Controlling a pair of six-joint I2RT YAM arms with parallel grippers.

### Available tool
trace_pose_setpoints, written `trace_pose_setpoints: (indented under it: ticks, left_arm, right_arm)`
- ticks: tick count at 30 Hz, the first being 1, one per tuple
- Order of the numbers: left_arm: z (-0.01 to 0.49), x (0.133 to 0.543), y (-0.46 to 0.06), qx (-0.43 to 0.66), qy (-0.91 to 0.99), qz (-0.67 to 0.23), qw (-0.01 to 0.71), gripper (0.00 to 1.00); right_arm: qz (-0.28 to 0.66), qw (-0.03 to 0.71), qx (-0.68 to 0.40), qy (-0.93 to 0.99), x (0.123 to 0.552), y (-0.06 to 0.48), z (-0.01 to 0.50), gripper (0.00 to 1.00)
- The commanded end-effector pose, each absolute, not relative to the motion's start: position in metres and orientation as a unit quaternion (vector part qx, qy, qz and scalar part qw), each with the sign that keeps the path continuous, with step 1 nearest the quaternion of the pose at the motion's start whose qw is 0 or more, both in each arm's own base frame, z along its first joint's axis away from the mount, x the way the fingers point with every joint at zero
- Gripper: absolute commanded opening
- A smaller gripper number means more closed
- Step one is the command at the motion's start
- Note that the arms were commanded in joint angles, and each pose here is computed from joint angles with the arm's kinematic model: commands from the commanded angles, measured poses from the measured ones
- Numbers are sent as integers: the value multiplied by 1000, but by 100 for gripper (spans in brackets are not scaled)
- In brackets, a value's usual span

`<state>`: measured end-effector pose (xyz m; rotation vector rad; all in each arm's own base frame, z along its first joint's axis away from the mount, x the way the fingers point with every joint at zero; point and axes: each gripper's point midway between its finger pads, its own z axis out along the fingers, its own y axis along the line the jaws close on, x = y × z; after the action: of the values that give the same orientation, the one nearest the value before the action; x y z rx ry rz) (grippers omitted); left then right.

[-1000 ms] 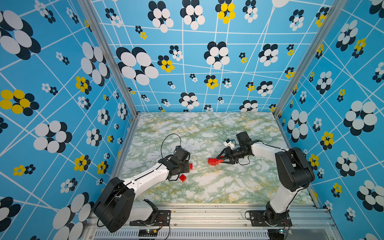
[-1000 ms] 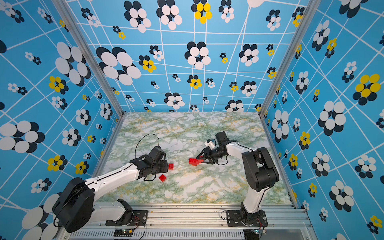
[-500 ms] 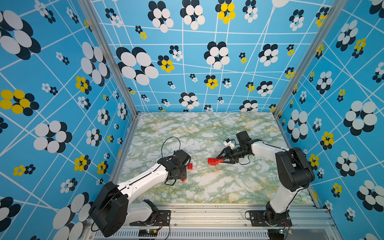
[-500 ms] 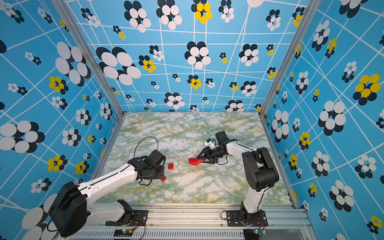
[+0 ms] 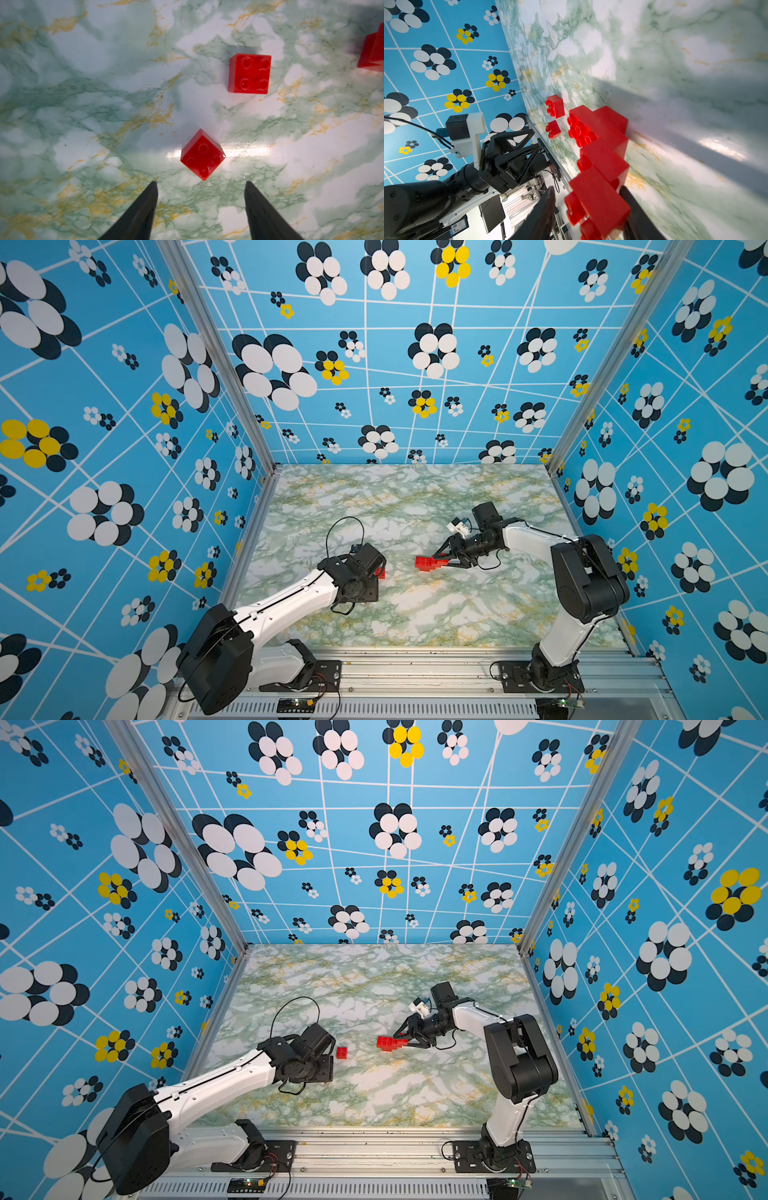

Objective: Assemble the letter v with lego
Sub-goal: Pick up the lego brick from the center of the board.

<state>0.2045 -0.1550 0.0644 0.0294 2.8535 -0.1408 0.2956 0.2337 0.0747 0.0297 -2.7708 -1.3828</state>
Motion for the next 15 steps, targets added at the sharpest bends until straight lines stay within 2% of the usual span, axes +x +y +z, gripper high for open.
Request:
trace_pose_setpoints:
  ticks: [1, 15]
  left_arm:
    - [63, 200, -158, 100, 988, -24, 116, 70]
    - [35, 202, -165, 167, 982, -18, 87, 72]
  right_arm:
    - [-443, 22, 19, -896, 295, 236, 80, 52]
    - [-441, 23, 18, -897, 295, 235, 79, 51]
